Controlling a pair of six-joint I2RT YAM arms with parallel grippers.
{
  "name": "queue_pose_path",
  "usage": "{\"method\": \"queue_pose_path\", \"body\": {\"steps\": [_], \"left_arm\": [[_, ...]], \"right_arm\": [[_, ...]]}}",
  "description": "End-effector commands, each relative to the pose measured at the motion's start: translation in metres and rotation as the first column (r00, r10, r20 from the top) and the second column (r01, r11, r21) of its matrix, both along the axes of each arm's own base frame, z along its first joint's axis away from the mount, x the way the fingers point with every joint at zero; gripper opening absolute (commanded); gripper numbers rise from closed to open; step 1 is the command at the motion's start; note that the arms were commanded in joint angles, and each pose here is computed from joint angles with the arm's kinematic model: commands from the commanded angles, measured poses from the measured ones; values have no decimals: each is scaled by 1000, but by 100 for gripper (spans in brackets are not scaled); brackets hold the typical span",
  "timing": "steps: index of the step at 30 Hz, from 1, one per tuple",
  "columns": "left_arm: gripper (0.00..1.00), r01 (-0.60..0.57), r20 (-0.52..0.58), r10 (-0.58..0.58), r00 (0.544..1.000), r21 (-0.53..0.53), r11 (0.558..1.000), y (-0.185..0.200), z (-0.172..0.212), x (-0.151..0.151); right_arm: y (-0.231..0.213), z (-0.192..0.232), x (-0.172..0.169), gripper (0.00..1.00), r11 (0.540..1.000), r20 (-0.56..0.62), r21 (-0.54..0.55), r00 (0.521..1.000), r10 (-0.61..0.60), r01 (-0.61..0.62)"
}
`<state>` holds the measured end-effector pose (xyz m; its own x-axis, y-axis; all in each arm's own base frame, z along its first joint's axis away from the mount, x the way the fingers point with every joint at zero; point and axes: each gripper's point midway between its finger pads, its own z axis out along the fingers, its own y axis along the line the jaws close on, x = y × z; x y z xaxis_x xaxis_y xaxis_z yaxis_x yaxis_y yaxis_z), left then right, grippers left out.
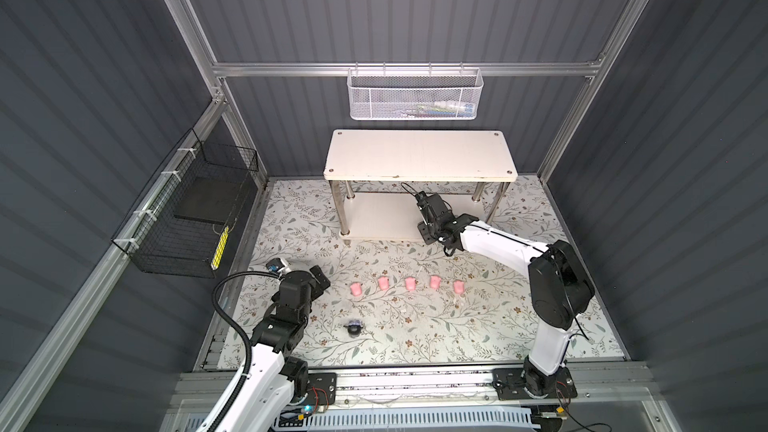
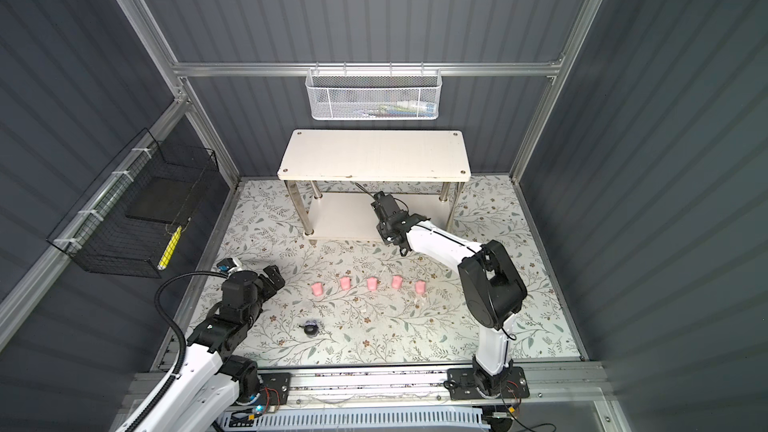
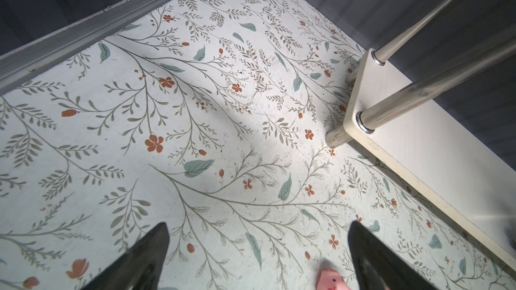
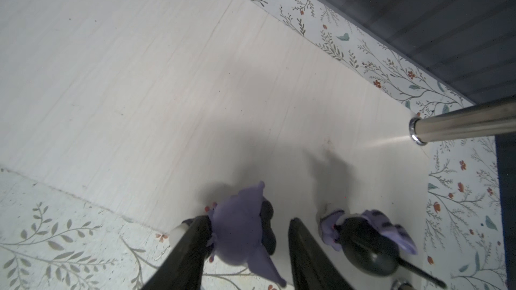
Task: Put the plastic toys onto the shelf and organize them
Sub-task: 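Lower the held purple toy onto the lower shelf tier beside the black toy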
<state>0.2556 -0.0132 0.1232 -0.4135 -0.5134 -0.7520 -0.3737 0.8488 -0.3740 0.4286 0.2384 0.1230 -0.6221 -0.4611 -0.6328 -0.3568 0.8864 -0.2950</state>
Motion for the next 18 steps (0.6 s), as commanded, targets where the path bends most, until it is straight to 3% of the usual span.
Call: {"method": "queue_pose_path", "body": {"steps": [1,18], "left_arm": [[100,-12,-3,13,1000,8,1000,3,-3,-3],[100,-18,-4,18,1000,12,1000,5,-5,-7]], "right_arm": [[3,-11,-3,51,1000,-22,-8,1000,-3,3],[6,-14,-2,52,1000,-24,-10,1000,-3,3]]}}
